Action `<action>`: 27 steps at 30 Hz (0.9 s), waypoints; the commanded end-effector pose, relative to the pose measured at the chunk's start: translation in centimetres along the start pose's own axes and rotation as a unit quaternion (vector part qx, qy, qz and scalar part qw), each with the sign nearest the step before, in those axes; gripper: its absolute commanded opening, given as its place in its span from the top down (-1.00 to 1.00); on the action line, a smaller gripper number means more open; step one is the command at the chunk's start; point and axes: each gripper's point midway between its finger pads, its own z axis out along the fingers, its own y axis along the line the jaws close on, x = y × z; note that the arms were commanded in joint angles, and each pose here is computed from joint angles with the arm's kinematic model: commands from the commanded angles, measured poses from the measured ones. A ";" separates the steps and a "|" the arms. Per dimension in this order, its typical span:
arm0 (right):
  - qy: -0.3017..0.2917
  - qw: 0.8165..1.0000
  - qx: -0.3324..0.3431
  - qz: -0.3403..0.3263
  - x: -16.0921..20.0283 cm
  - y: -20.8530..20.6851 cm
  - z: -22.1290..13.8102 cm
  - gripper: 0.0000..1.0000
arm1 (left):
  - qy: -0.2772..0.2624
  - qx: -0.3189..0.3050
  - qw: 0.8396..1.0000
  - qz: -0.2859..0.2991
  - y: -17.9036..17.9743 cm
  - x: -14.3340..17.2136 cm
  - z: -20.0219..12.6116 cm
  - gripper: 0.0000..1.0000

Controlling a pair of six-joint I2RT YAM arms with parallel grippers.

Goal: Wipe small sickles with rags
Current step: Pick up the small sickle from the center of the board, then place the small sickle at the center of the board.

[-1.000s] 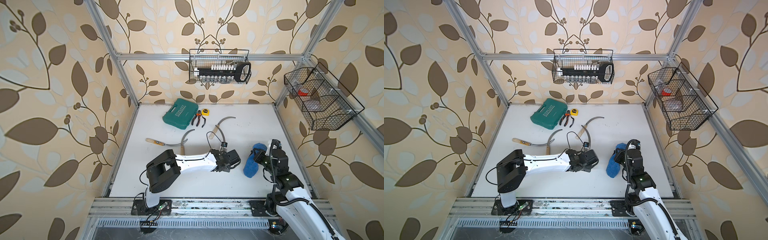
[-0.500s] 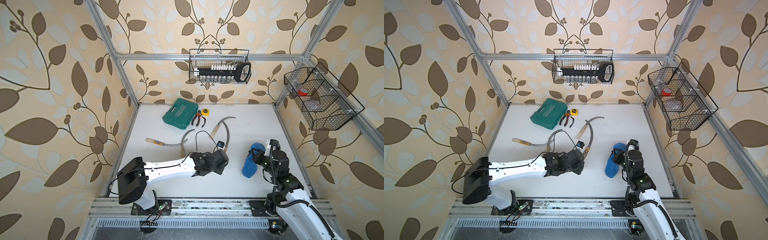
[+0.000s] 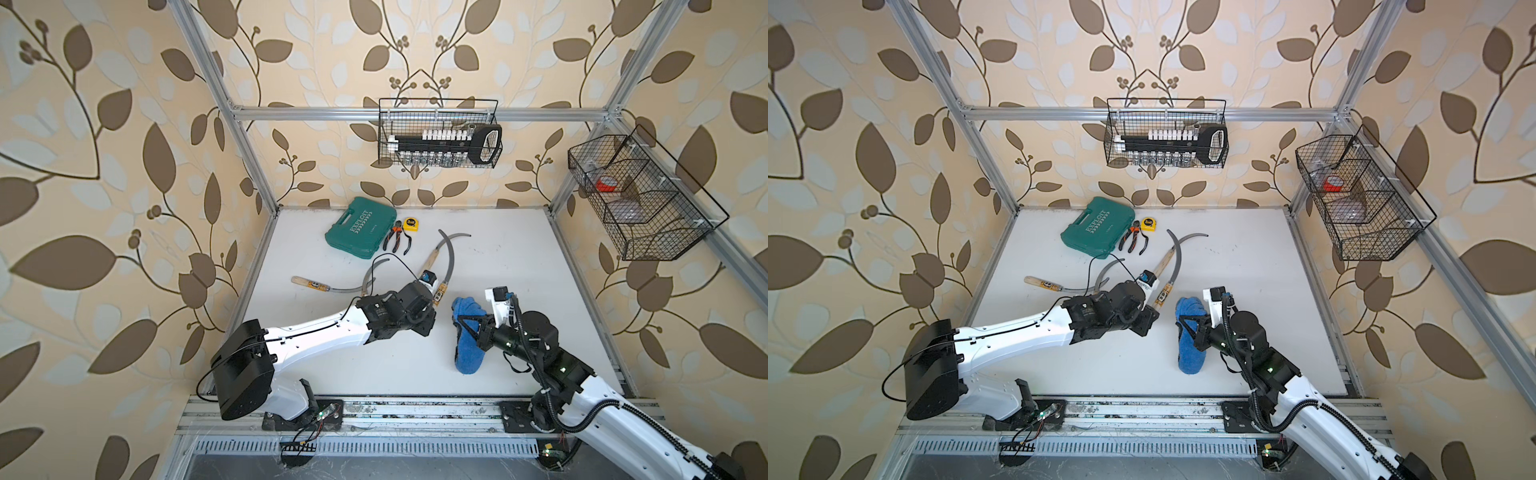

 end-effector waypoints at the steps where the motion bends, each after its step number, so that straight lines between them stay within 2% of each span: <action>1: -0.054 0.995 0.083 -0.001 -2.5 -2.0 -0.4 1.00 | 0.010 0.047 0.999 0.019 -1.6 0.4 0.5 1.00; 5: -0.079 0.982 0.172 0.017 -2.9 -5.3 -1.3 1.00 | 0.070 0.047 0.996 0.032 -1.1 3.7 3.6 1.00; 8: -0.088 0.974 0.206 0.028 -3.2 -6.7 -2.0 1.00 | 0.103 0.047 0.993 0.040 -1.0 5.1 5.6 1.00; 12: -0.087 0.970 0.220 0.049 -3.4 -8.2 -2.4 1.00 | 0.136 0.015 0.990 0.047 -0.1 6.0 8.2 1.00; 18: -0.087 0.969 0.221 0.065 -3.7 -9.5 -2.8 1.00 | 0.160 0.009 0.985 0.062 0.0 6.6 10.4 0.97; 20: -0.086 0.970 0.219 0.066 -3.7 -9.6 -2.8 1.00 | 0.155 0.019 0.986 0.066 -0.3 6.6 10.2 0.63; 23: -0.083 0.971 0.216 0.067 -3.8 -9.7 -2.6 1.00 | 0.145 0.028 0.987 0.070 -0.3 6.9 9.8 0.24; 27: -0.079 0.972 0.212 0.067 -3.7 -9.6 -2.4 1.00 | 0.137 0.024 0.988 0.073 0.5 8.0 9.4 0.02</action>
